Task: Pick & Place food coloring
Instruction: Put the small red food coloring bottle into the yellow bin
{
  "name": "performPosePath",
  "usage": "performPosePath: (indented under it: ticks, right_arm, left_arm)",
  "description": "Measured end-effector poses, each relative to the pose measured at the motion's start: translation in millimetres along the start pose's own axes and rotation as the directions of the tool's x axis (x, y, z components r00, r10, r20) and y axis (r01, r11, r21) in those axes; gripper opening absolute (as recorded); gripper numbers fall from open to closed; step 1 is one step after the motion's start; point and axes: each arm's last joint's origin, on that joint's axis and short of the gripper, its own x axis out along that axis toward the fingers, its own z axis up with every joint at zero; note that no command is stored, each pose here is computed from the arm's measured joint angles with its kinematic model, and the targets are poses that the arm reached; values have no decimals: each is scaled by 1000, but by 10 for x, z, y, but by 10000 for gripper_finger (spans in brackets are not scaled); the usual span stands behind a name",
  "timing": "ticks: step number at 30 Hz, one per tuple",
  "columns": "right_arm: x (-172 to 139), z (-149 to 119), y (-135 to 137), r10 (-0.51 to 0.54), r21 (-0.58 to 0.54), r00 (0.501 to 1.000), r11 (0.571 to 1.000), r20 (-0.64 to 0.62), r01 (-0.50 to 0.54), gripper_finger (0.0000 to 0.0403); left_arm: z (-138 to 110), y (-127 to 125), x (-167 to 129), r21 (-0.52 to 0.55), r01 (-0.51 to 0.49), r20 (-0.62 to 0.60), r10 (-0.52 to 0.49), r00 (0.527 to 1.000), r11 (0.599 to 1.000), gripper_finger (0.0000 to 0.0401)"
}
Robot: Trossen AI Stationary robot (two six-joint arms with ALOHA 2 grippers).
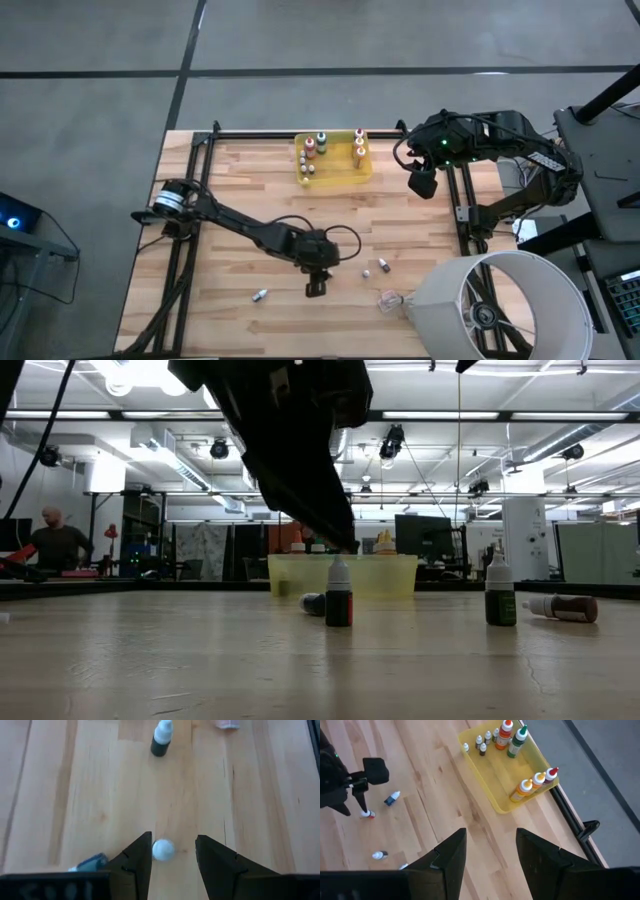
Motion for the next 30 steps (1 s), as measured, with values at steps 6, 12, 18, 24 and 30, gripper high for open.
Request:
performPosePath:
  ticks: [6,12,18,24,30]
  right_arm:
    - [4,2,1,-2,0,1000,1000,-1,2,164]
    - [4,1,0,-2,1,1000,1000,-1,2,164]
    - [4,2,0,-2,1,1000,1000,-1,2,164]
    - [3,1,1,-1,0,1000,1000,-1,1,164]
    - [3,1,0,-1,0,1000,1000,-1,1,164]
  left_arm:
    - [-28,-3,137,-25,18,-17,-18,1000,1000,124]
    - [-35,-9,208,-36,20,-28,-21,999,999,124]
    - [-56,-1,206,-10,4,-47,-4,999,1000,124]
    - [-77,8,205,-2,-4,-69,4,998,1000,124]
    - [-82,13,205,9,-6,-74,7,997,1000,124]
